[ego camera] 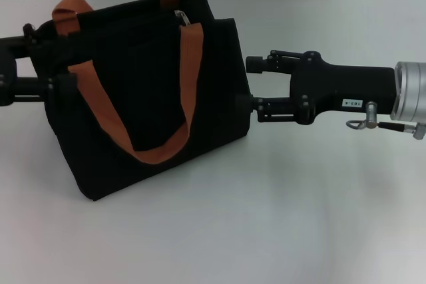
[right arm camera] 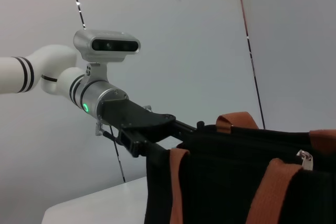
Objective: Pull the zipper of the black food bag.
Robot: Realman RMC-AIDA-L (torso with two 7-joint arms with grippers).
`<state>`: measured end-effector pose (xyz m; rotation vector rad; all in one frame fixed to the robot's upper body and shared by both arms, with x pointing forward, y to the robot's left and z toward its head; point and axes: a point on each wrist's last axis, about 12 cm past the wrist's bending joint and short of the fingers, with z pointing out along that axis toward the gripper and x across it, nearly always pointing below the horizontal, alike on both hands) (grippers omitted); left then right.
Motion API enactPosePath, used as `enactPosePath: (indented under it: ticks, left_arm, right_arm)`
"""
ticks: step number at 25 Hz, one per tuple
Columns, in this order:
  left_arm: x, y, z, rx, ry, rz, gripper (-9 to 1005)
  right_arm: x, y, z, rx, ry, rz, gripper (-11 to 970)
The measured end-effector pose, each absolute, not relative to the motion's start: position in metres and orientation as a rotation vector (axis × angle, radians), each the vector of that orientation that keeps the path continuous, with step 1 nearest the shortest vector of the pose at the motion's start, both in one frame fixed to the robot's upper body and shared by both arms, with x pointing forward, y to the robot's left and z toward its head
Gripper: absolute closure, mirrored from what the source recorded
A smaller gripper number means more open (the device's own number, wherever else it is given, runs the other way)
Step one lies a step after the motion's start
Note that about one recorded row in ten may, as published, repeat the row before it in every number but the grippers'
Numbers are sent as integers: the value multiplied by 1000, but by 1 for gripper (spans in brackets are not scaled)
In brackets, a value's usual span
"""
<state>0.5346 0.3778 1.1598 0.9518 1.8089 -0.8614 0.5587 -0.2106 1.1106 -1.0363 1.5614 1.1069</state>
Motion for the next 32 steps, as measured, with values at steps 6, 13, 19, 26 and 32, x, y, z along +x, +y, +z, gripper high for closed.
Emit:
enactPosePath:
  ticks: [6,13,19,26,32]
  left_arm:
    - [523,372,1169,953,1618,-956,159]
    - [507,360,1162,863,1391,-992,160]
    - [492,348,1145,792,1287,-962,160]
    - [476,291,1098,955,1316,-1252,160]
    - [468,271,1073,994,1392,-1244,160]
  right_arm:
    - [560,-210,1111,-1037,1562,1093,170]
    - [558,-210,1108,-1044,1551,1090,170]
    - [554,-211,1106,-1054,1546,1098,170]
    - [536,-213,1096,-1110,1470,1138,170]
    - [518,-218,1079,-1173,1449,1139,170]
